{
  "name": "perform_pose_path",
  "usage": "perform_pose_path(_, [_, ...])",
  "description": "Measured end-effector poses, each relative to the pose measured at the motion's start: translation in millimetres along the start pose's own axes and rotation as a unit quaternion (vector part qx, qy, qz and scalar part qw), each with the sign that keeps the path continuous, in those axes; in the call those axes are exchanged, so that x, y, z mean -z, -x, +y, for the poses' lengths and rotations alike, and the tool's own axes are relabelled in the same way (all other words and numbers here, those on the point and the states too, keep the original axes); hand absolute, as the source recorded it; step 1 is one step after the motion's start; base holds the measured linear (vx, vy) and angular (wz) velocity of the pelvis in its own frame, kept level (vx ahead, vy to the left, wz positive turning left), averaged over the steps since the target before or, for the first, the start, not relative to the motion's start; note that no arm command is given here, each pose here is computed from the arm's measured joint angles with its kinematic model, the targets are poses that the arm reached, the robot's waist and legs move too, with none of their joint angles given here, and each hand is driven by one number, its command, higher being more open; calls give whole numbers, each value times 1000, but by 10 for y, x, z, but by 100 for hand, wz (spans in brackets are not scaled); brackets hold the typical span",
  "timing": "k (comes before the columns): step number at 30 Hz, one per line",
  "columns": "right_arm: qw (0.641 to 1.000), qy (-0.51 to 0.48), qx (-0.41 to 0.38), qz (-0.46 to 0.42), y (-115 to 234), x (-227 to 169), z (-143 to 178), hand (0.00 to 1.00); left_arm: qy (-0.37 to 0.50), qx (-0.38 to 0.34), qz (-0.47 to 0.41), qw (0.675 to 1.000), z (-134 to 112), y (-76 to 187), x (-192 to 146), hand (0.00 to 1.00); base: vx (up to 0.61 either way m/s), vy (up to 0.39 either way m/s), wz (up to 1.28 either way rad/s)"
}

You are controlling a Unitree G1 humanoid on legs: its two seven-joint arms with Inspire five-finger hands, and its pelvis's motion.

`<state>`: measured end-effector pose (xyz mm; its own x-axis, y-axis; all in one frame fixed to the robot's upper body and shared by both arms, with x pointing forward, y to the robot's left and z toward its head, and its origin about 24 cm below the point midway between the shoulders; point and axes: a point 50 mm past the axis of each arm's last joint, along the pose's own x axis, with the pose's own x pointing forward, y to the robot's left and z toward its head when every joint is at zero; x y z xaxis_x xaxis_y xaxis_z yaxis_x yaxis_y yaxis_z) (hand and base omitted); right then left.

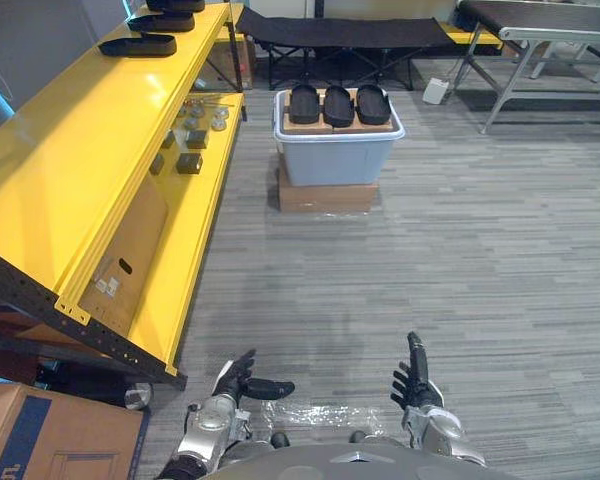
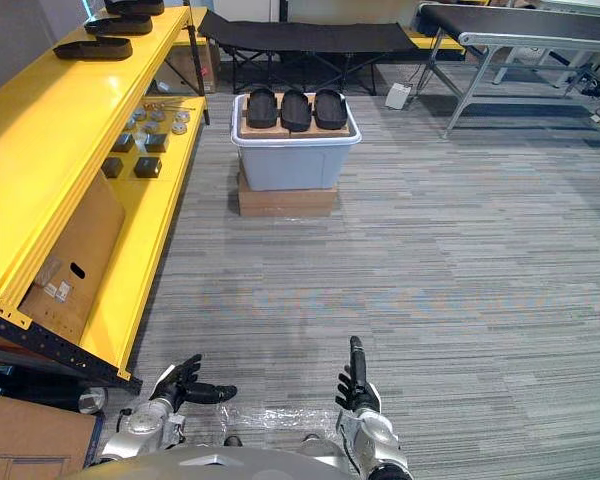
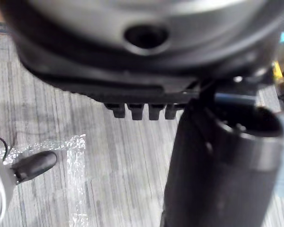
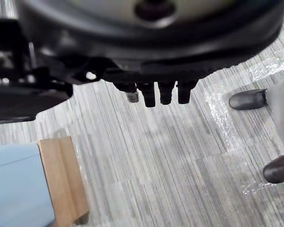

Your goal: Walk over and take three plastic housings, then place them on the shelf

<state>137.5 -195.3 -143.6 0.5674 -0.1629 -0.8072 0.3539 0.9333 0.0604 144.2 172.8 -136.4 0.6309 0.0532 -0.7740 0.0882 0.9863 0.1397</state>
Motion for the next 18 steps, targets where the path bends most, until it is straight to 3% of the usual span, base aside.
perform_pose_path(18, [1000, -19, -2, -9, 12, 27, 68, 0, 48, 0, 0, 999, -83, 18, 30, 100, 0, 0, 0])
